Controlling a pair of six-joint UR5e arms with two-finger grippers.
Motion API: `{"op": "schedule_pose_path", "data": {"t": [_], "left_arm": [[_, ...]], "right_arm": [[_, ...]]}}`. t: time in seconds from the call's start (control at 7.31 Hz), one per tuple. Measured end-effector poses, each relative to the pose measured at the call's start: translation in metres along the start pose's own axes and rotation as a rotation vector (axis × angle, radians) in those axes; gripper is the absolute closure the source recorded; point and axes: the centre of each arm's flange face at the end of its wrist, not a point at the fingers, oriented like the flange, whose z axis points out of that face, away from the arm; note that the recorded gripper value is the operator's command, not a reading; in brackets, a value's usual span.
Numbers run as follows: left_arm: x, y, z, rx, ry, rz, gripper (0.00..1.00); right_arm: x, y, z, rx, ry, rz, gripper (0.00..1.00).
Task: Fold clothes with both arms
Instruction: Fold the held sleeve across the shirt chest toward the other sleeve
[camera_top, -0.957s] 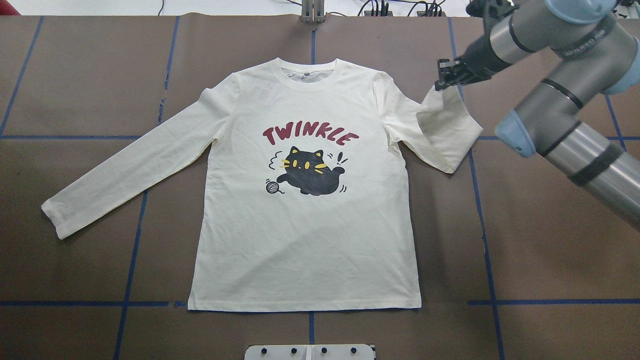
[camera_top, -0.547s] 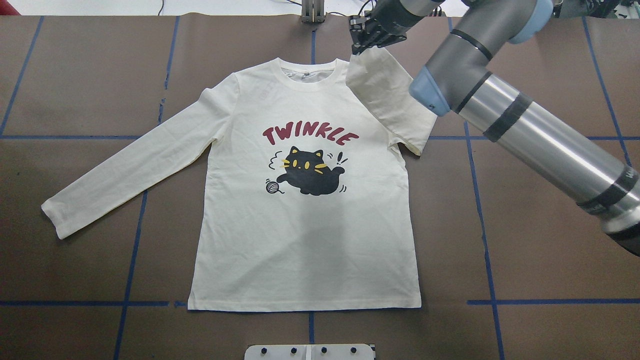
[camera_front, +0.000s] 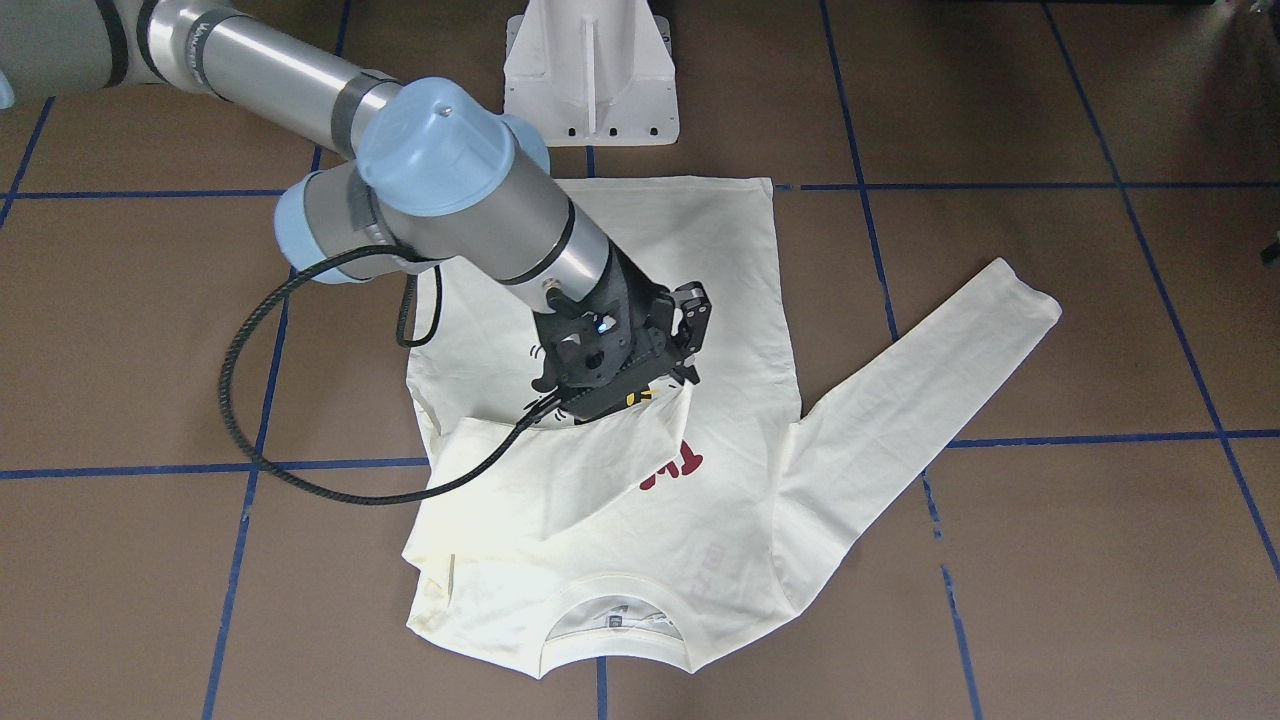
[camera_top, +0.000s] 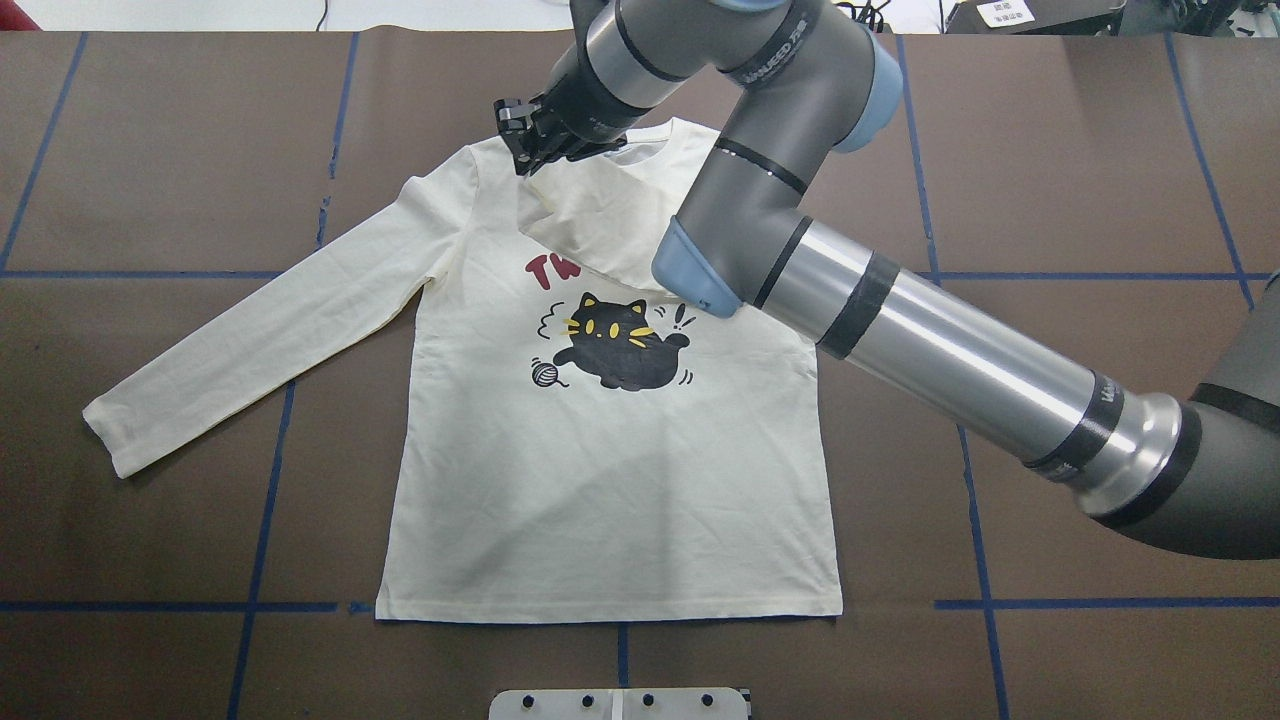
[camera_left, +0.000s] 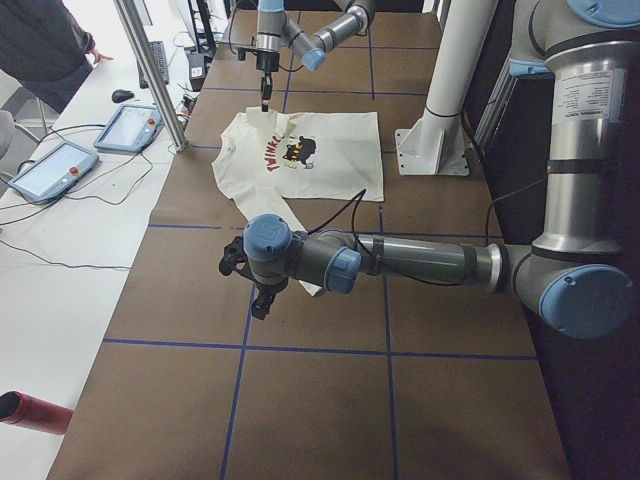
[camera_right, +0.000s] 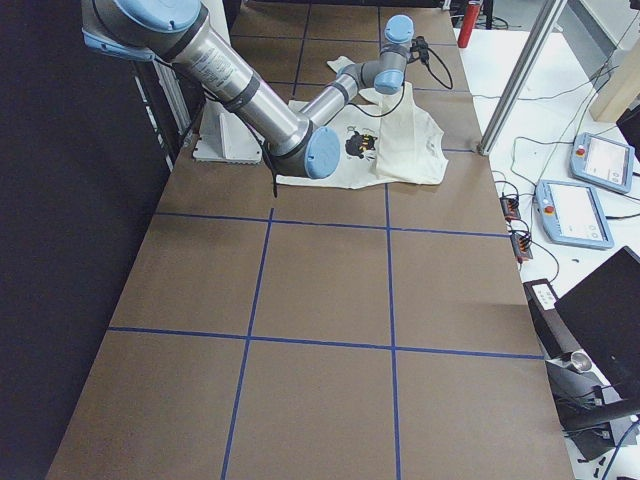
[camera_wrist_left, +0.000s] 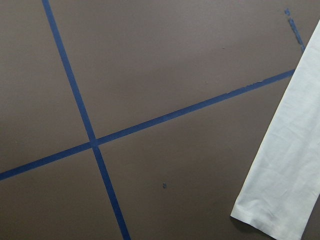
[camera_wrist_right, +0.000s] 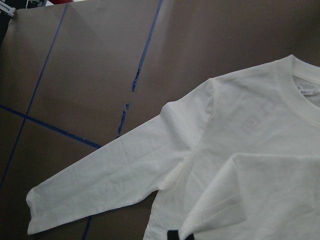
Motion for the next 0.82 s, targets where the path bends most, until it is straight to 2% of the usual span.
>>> {"op": "schedule_pose_path", "data": {"t": [0.41, 0.55, 0.68, 0.82], "left_arm": [[-0.008, 0.004, 0.006, -0.004, 0.001, -0.006, 0.0], [-0.01, 0.005, 0.008, -0.005, 0.001, -0.007, 0.0], [-0.013, 0.006, 0.011, -0.004, 0.001, -0.005, 0.0], [-0.018, 0.008, 0.014, -0.001, 0.001, 0.0, 0.0]], "right_arm": [[-0.029, 0.036, 0.027, 0.046, -0.079, -0.027, 1.0], [-0.035, 0.048, 0.036, 0.056, -0.092, -0.033, 0.01], [-0.042, 0.063, 0.051, 0.075, -0.091, -0.035, 0.0], [-0.052, 0.089, 0.076, 0.123, -0.066, -0.023, 0.0]]}}
